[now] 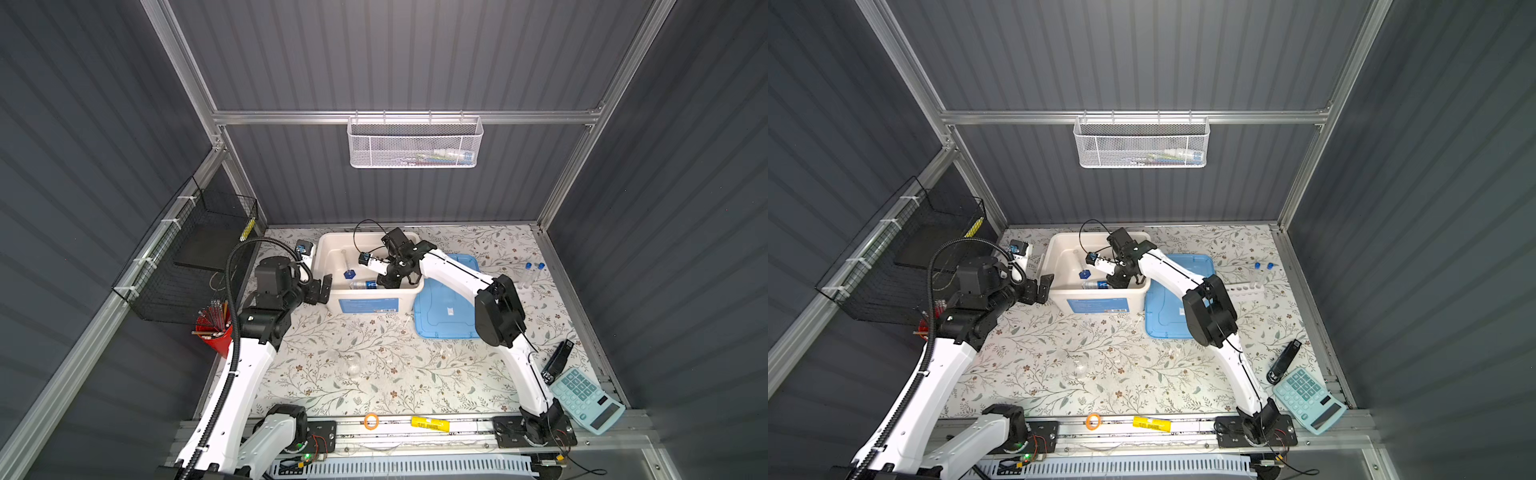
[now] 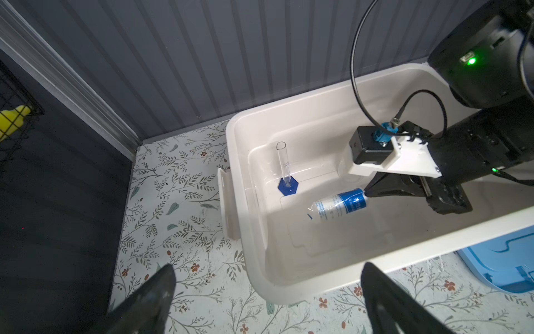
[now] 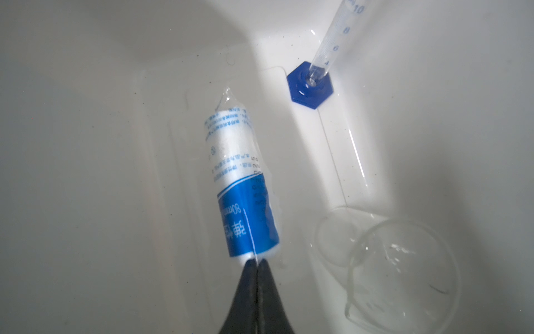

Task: Organize the chemistry lab equipment
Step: 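Lower the bandage roll into the bin and open the right gripper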

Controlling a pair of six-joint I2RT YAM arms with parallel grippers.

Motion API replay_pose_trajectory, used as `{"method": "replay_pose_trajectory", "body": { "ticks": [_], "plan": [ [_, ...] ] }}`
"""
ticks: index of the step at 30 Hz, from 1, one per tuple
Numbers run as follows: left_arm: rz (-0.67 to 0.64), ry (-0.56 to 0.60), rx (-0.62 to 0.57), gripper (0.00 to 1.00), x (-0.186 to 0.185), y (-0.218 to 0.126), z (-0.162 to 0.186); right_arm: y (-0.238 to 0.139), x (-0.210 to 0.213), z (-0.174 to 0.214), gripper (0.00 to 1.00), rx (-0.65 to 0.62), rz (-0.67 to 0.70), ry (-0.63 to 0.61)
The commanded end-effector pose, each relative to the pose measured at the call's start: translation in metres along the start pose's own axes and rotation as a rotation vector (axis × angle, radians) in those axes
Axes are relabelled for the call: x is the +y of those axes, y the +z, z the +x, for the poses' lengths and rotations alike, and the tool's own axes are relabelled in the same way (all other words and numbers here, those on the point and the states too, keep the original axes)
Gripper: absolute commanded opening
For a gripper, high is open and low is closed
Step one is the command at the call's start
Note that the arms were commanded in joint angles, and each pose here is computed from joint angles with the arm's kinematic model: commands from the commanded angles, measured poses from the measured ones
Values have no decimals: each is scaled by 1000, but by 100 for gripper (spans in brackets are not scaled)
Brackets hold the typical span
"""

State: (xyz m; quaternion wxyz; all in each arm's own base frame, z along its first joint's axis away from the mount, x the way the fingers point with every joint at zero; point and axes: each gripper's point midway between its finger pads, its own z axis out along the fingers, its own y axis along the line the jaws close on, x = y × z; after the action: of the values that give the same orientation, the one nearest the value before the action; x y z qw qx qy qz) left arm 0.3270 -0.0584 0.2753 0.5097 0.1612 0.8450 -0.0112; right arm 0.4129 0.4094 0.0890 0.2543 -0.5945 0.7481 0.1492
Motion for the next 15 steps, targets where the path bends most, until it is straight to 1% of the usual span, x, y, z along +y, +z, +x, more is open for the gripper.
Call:
{"method": "replay_pose_trajectory", "body": {
  "ticks": [1,5,13,15],
  "plan": [
    [-20,16,-21,100,6,-6,-11,11,2,9,6,23,-3,-12],
    [-19,16,-19,100,6,-5,-11,12,1,10,9,26,4,-14],
    [-22,17,-17,100,6,-6,-10,13,1,12,22,28,2,-13],
    [-21,17,-17,100,6,-6,-10,13,1,11,22,28,5,-12]
  ]
}}
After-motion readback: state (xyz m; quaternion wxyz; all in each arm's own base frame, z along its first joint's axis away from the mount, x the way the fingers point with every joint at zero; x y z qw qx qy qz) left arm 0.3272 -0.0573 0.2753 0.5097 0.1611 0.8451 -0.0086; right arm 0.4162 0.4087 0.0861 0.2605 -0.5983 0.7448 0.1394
